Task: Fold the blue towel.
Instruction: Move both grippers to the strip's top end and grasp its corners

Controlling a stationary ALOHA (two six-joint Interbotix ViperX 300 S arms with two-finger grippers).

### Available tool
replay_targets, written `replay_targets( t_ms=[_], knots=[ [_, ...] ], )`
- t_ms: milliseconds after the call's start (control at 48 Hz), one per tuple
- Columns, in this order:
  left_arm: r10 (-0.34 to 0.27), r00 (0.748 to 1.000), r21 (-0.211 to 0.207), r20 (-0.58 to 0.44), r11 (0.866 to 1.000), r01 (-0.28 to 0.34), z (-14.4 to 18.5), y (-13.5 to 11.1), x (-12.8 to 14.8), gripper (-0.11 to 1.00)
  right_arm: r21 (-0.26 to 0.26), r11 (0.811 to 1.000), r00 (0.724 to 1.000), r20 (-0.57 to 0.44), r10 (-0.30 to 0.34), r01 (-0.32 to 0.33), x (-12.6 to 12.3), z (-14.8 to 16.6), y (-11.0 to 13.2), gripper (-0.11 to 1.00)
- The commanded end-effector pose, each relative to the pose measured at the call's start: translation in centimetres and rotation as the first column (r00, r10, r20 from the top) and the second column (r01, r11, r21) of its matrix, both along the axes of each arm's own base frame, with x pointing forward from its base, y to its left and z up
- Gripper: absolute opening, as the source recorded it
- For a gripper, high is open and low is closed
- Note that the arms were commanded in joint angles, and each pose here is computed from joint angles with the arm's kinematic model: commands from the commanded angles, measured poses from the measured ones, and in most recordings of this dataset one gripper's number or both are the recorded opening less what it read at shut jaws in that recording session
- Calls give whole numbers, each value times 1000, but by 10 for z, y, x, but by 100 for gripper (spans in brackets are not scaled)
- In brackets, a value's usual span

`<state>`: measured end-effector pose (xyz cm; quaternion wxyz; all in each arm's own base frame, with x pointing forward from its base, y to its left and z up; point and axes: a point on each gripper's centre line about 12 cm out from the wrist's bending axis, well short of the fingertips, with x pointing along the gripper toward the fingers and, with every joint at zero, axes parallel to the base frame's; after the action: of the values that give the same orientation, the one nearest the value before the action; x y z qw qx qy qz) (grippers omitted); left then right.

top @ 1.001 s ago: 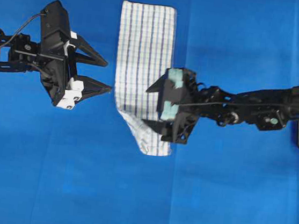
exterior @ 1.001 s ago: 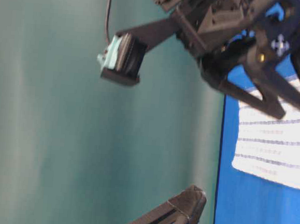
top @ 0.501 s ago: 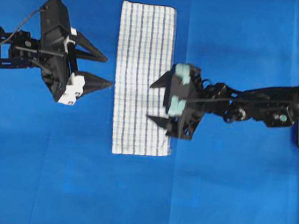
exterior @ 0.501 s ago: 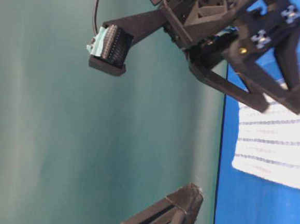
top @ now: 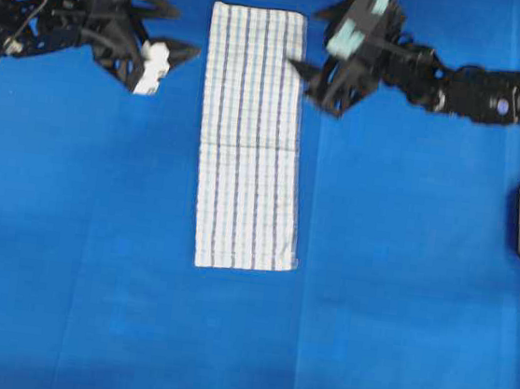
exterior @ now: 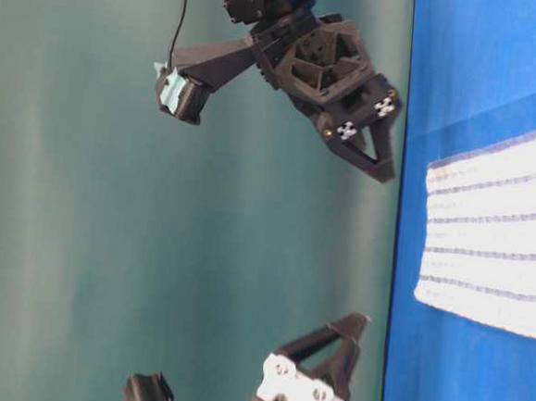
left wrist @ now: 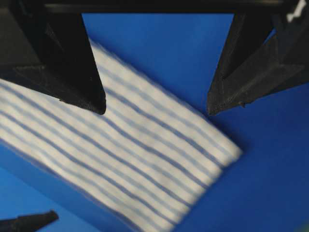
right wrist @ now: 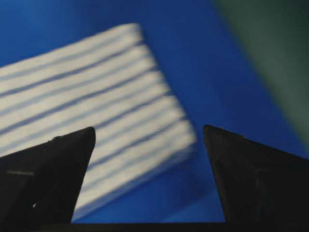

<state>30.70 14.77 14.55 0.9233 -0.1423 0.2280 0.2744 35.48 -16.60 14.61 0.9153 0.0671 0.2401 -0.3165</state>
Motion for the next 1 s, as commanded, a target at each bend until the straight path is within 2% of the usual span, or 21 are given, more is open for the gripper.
replay_targets(
  t_ms=[0, 104, 209, 459, 772, 855, 918, 980],
  knots=[
    [35, 998, 43, 46, 998, -37, 9, 18, 8, 81, -27, 999, 999, 34, -22, 23, 5, 10, -10, 76],
    [50, 998, 65, 41, 997, -52, 4, 31, 15, 81, -24, 998, 998, 24, -49, 50, 6, 3, -21, 76],
    [60, 998, 69, 19, 996, -61, -6, 41, 23, 81, -14, 998, 998, 11, -65, 65, 9, -5, -30, 76],
    [56, 998, 45, -22, 997, -55, -30, 47, 40, 81, 26, 998, 998, -46, -52, 53, 21, -32, -33, 76],
    [56, 997, 32, -57, 998, -54, -54, 54, 54, 80, 39, 998, 995, -83, -49, 53, 30, -54, -37, 74],
    [54, 997, 29, -62, 998, -52, -58, 54, 56, 73, 40, 998, 995, -84, -49, 53, 30, -55, -37, 68],
    [51, 997, 29, -64, 998, -50, -59, 53, 57, 59, 43, 998, 995, -89, -46, 50, 29, -56, -36, 58],
    [50, 997, 30, -64, 998, -48, -59, 53, 57, 41, 48, 998, 995, -91, -43, 47, 29, -56, -35, 44]
  ],
)
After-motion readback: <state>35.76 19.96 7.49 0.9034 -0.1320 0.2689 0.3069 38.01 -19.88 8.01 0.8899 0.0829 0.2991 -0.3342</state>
